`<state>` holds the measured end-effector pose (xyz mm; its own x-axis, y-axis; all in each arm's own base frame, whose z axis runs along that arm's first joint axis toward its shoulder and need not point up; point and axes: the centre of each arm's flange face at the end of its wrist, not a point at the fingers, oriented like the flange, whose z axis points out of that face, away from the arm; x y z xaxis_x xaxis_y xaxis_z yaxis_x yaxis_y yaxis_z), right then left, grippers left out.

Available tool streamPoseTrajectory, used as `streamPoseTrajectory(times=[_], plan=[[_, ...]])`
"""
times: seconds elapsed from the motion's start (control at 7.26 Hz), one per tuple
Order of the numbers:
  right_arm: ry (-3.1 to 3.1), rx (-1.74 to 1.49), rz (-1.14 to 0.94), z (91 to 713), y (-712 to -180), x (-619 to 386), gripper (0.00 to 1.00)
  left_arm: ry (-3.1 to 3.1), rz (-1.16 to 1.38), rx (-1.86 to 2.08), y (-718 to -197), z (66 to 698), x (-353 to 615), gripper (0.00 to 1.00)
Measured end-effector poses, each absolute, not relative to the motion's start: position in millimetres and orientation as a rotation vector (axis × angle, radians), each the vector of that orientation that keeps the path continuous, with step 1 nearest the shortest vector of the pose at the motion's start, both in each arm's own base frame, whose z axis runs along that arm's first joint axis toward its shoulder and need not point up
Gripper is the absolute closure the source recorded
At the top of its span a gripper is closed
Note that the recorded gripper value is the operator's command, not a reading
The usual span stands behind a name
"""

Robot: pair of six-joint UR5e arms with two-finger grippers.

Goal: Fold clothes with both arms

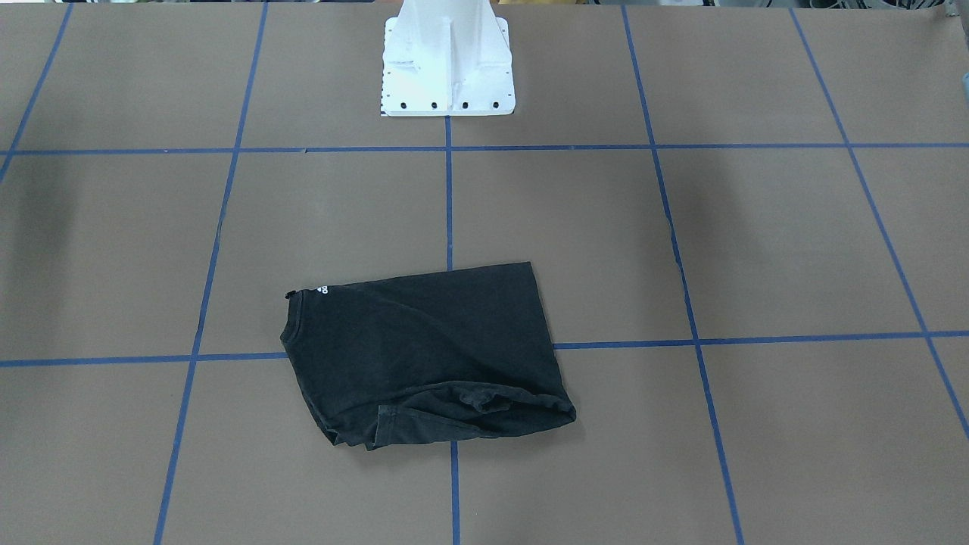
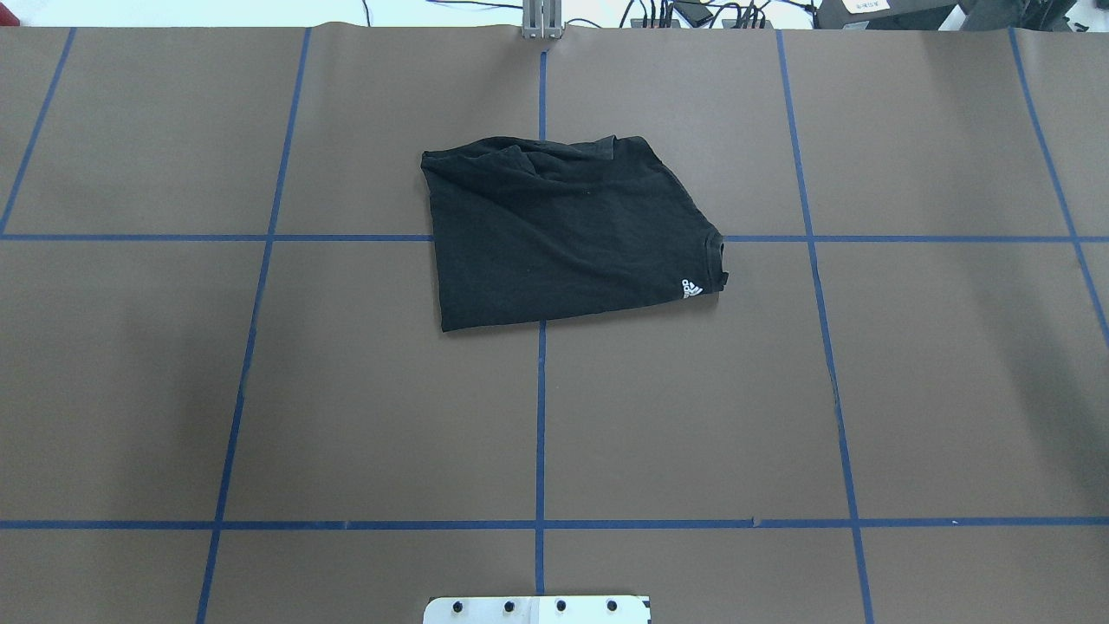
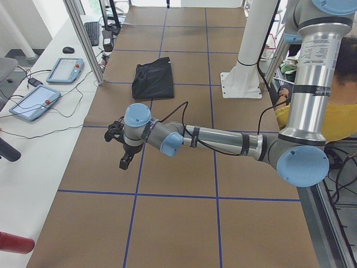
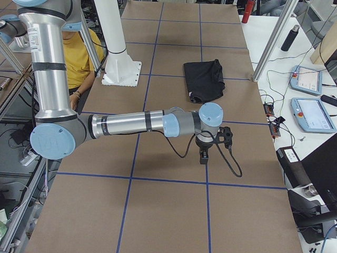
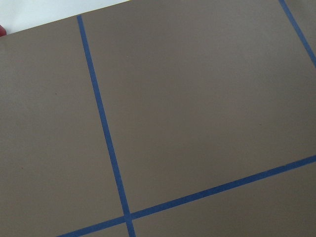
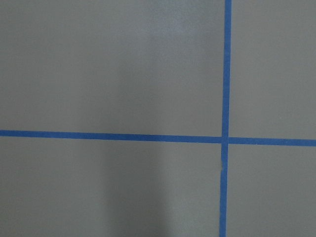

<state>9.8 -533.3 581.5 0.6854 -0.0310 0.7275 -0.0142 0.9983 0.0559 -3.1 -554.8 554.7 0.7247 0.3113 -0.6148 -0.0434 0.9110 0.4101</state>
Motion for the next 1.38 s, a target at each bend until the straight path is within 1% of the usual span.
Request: streamPoseTrajectory(times=[0.28,0.69,1.1,1.38], plan=[[-0.806,0.063,-0.034,581.5,-534.7,5.2,0.00,0.715,0.231,0.315,-551.4,555.6,-7.0,0.00],[-0.812,0.065,-0.038,580.1,-534.4,3.4,0.00,0.691,0.210,0.259,-539.6,581.8,-16.2,0.00],[-0.806,0.066,-0.056,581.3,-531.2,-3.7,0.00,0.703,0.114,0.251,-544.8,564.5,-17.6,0.00],[-0.815,0.069,-0.072,574.9,-533.4,-13.9,0.00,0.709,0.104,0.263,-549.2,554.0,-16.5,0.00]])
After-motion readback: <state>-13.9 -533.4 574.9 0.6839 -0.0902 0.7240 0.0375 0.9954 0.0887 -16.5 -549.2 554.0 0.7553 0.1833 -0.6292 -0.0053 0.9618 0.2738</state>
